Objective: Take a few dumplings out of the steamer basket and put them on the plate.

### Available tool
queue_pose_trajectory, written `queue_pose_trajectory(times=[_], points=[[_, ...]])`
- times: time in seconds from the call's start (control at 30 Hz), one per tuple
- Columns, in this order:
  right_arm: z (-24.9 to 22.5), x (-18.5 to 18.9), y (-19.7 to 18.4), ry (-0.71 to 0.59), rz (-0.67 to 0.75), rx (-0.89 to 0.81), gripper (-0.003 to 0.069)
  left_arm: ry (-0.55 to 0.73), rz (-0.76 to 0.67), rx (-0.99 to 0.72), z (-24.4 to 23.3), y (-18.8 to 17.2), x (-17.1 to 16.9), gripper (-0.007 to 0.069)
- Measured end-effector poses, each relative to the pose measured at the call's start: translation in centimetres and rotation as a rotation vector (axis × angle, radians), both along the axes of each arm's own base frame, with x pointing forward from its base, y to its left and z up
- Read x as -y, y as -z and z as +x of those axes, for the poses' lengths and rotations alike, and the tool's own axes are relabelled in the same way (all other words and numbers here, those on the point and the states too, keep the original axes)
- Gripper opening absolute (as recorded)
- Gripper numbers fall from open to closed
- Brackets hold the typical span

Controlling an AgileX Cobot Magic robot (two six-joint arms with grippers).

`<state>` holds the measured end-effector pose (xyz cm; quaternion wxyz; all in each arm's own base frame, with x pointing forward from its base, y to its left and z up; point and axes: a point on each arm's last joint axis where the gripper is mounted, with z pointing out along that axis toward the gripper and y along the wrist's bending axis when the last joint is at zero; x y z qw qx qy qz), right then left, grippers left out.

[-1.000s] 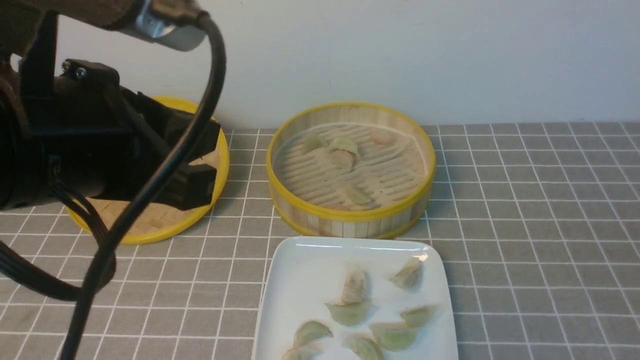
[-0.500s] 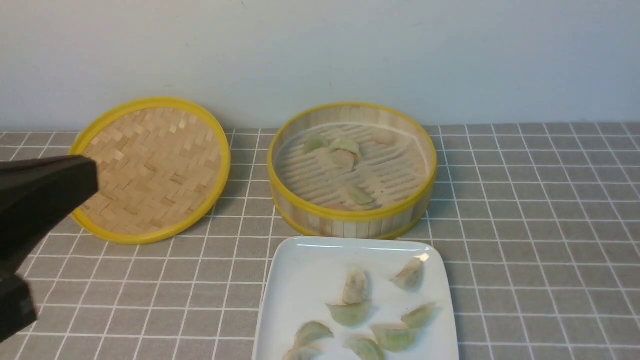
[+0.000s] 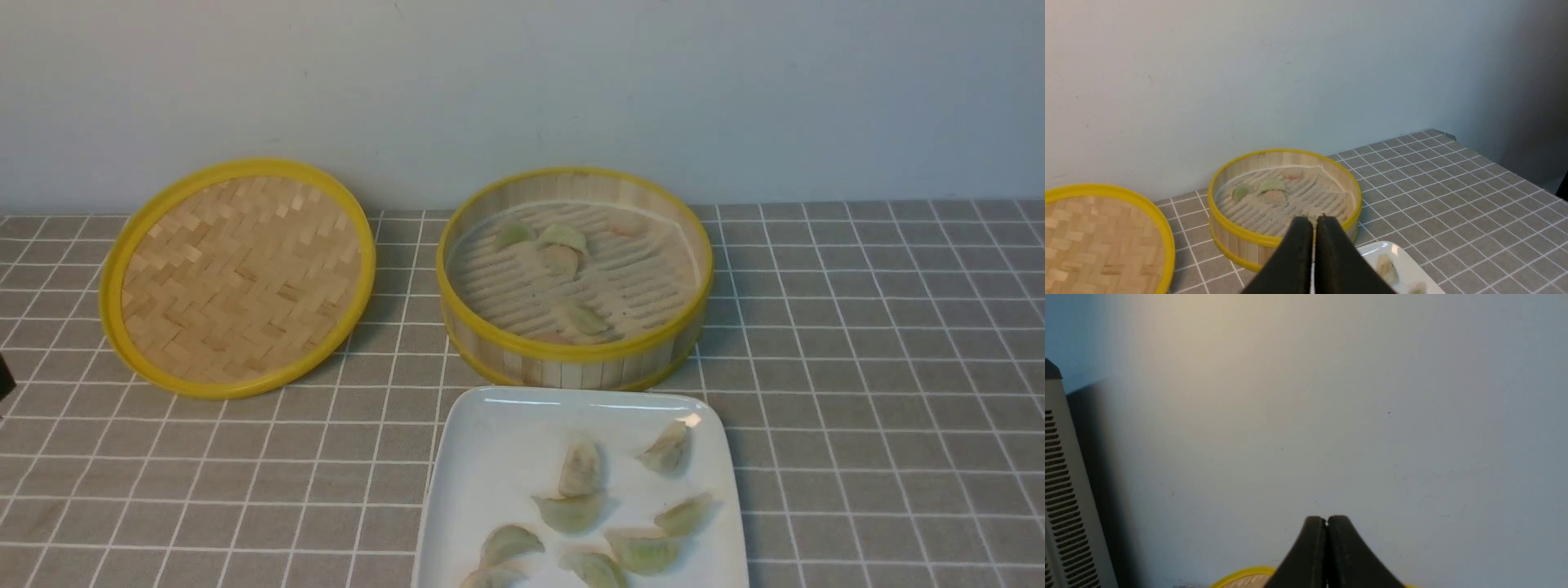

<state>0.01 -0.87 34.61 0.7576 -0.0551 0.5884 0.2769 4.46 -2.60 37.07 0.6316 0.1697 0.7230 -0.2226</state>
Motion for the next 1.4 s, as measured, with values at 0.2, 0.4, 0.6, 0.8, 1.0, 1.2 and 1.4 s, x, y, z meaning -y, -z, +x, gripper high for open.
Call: queue_pose_trajectory(times=[0.2,0.4,0.6,0.8,1.0,1.2,1.4], points=[[0.0,0.0,0.0,0.001,-0.001,0.000,-0.0013,-0.005,0.044,0.006,0.4,1.1,0.2,-0.0005],[0.0,0.0,0.0,0.001,-0.002,0.001,-0.0013,-0.113,0.114,0.010,0.9,6.9,-0.1,-0.0005],[0.0,0.0,0.0,0.001,-0.002,0.001,-0.0013,-0.337,0.129,0.001,0.7,15.1,-1.4,-0.0005],[0.0,0.0,0.0,0.002,-0.002,0.000,-0.0013,-0.458,0.149,-0.111,0.9,19.5,-2.0,-0.0005],[0.0,0.0,0.0,0.002,-0.002,0.000,-0.0013,-0.458,0.159,-0.154,0.8,19.9,-2.0,-0.0005],[0.0,0.0,0.0,0.002,-0.002,0.000,-0.0013,-0.458,0.159,-0.154,0.8,19.9,-2.0,-0.0005],[0.0,0.0,0.0,0.002,-0.002,0.000,-0.0013,-0.458,0.160,-0.155,0.8,19.9,-2.0,-0.0005]])
